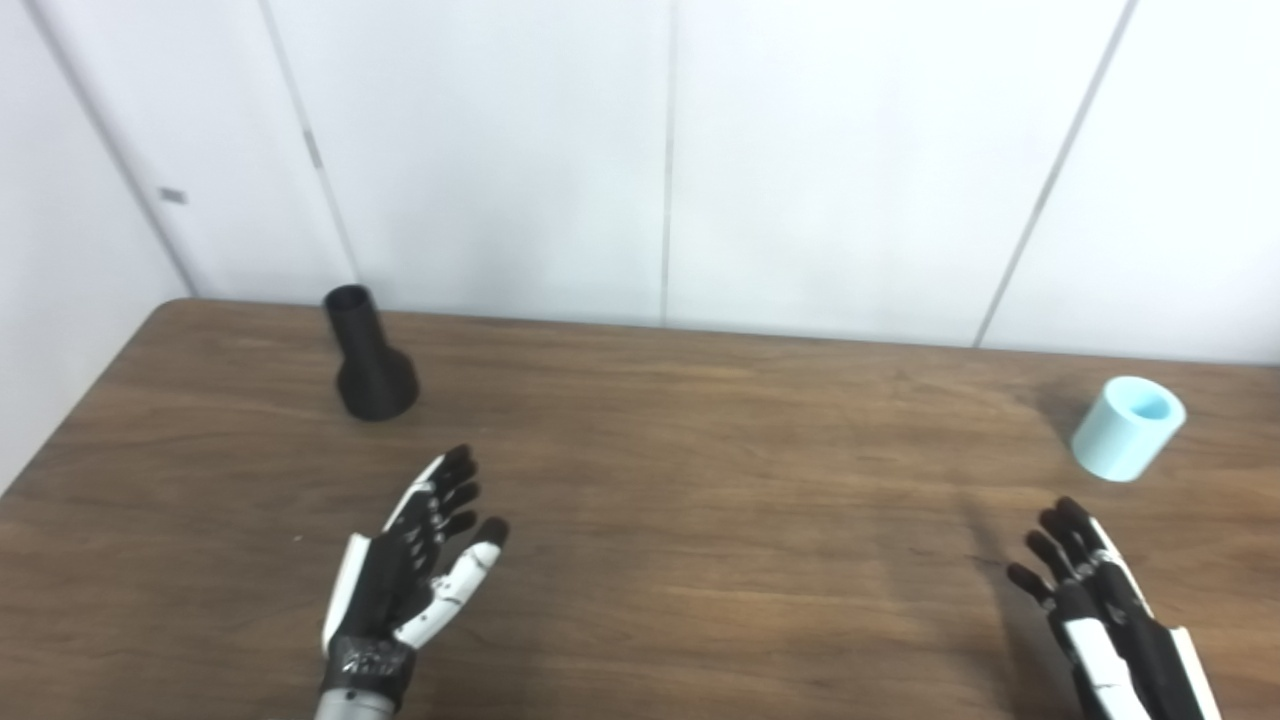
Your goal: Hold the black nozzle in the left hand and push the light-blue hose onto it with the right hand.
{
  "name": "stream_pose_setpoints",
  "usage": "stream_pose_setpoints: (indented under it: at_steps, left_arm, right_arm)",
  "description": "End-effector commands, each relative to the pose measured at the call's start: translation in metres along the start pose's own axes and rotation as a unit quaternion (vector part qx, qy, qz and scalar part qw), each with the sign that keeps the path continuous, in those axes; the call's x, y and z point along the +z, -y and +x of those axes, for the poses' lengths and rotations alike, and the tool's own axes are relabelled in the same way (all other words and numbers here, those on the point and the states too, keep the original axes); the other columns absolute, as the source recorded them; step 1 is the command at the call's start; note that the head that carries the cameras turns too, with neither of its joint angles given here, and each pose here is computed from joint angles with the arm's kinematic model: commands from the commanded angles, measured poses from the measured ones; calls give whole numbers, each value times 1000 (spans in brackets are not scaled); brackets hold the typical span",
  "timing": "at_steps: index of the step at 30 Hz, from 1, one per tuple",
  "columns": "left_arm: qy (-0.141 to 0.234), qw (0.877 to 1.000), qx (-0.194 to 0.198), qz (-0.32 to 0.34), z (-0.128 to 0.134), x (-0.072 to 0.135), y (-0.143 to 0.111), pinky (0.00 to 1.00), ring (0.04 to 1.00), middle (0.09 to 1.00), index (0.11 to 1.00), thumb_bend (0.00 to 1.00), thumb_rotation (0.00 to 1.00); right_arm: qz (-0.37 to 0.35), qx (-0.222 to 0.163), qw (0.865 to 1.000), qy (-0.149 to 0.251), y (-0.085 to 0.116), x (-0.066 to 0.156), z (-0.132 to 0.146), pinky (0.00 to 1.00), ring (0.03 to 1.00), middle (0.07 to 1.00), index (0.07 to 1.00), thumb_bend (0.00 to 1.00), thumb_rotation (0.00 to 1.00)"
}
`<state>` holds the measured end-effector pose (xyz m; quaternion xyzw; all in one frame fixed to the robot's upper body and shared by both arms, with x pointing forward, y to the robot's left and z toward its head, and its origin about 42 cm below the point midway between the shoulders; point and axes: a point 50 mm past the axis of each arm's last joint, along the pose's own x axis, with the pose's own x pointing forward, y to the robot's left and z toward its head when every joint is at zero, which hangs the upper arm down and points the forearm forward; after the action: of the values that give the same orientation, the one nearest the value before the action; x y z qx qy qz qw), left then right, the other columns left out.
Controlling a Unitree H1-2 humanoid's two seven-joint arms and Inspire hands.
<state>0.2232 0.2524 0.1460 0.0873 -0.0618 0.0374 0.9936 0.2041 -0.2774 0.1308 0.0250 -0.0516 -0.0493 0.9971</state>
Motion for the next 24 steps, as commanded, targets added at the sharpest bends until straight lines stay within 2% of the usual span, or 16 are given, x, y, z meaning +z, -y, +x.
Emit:
stream_pose_setpoints:
  at_steps: [1, 5, 11, 12, 15, 18, 20, 24]
  left_arm:
    - [-11, 1000, 22, -3, -24, -6, 3, 808, 858, 887, 886, 663, 400]
    - [-12, 999, 34, 8, -22, 0, 5, 807, 859, 887, 878, 725, 377]
    - [1, 998, 43, 35, -12, 16, -8, 823, 869, 903, 901, 722, 302]
    - [3, 998, 44, 38, -11, 17, -11, 833, 875, 907, 902, 722, 293]
    - [8, 998, 55, 37, -6, 20, -17, 846, 876, 913, 905, 743, 263]
    - [14, 997, 68, 43, -2, 23, -20, 841, 869, 910, 905, 752, 228]
    - [15, 996, 80, 48, 0, 26, -22, 821, 864, 908, 903, 764, 219]
    - [21, 993, 97, 59, 7, 30, -25, 823, 873, 914, 910, 775, 189]
  right_arm:
    - [-4, -1, 1000, -11, 10, -8, -24, 861, 927, 933, 920, 653, 663]
    - [-16, 10, 1000, -11, 19, -14, -21, 890, 946, 956, 946, 604, 699]
    - [-29, 3, 1000, -7, 25, -20, -17, 914, 958, 969, 966, 513, 706]
    - [-41, -8, 999, -12, 26, -20, -17, 912, 956, 967, 964, 509, 705]
    - [-74, -37, 996, -20, 26, -21, -18, 819, 906, 935, 948, 518, 772]
    - [-74, -42, 996, -16, 27, -23, -18, 807, 908, 936, 952, 500, 814]
    - [-67, -42, 997, -13, 29, -25, -17, 815, 919, 942, 957, 470, 811]
    - [-61, -39, 997, -13, 31, -29, -17, 827, 927, 947, 962, 476, 805]
